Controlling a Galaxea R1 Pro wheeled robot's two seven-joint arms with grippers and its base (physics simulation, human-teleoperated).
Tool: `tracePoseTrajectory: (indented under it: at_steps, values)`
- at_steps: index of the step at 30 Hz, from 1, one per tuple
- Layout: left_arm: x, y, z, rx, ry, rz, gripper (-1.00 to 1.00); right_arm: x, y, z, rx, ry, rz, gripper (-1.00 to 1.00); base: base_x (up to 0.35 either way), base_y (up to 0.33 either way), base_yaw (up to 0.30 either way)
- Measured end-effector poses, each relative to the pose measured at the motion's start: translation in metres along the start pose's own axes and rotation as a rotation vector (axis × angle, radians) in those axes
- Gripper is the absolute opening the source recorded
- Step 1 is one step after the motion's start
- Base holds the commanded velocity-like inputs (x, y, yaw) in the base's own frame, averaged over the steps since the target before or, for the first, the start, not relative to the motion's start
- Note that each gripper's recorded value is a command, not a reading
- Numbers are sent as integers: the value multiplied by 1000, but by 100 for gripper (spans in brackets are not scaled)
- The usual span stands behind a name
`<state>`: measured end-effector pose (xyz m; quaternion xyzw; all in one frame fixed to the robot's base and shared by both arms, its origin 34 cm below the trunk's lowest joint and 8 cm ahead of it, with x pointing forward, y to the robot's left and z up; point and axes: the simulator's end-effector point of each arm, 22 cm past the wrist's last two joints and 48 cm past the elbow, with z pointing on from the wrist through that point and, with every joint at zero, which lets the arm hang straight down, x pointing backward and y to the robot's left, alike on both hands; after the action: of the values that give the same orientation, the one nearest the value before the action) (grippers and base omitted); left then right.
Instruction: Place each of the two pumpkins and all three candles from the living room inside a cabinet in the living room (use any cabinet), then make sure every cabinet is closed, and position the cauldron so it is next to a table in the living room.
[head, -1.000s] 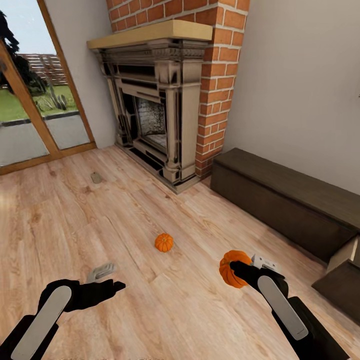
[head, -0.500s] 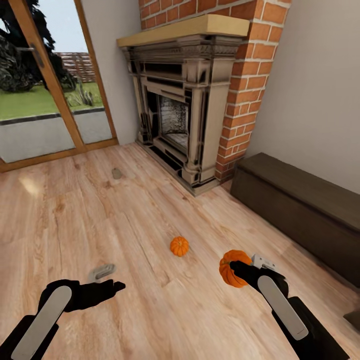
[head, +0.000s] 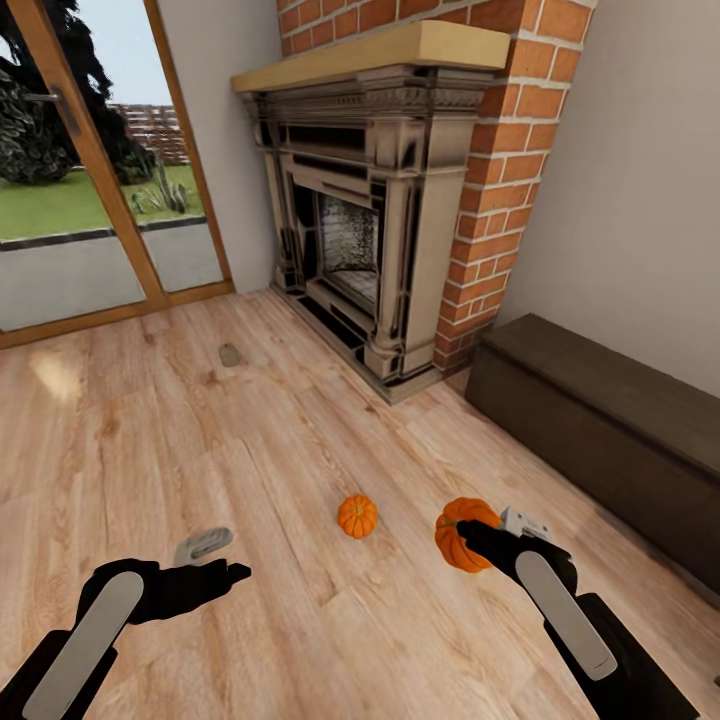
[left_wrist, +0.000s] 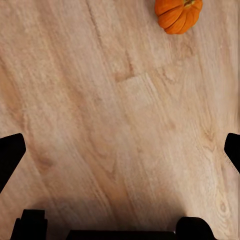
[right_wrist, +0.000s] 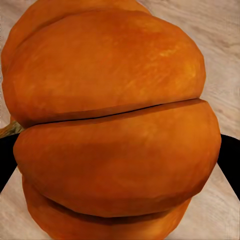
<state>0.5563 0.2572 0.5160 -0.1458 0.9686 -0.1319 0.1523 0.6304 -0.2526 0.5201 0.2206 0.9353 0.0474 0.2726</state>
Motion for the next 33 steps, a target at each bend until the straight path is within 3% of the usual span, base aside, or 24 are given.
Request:
tracePoseTrajectory:
  at_steps: [23,33]
  values:
    - [0,0,0,1,-1,-1,100,-9,9,-7,-24,-26,4,-100,3,-1,0]
    - [0,1,0,1,0,-2,100,-9,9,-7,-25,-27,5,-100,126,20,0]
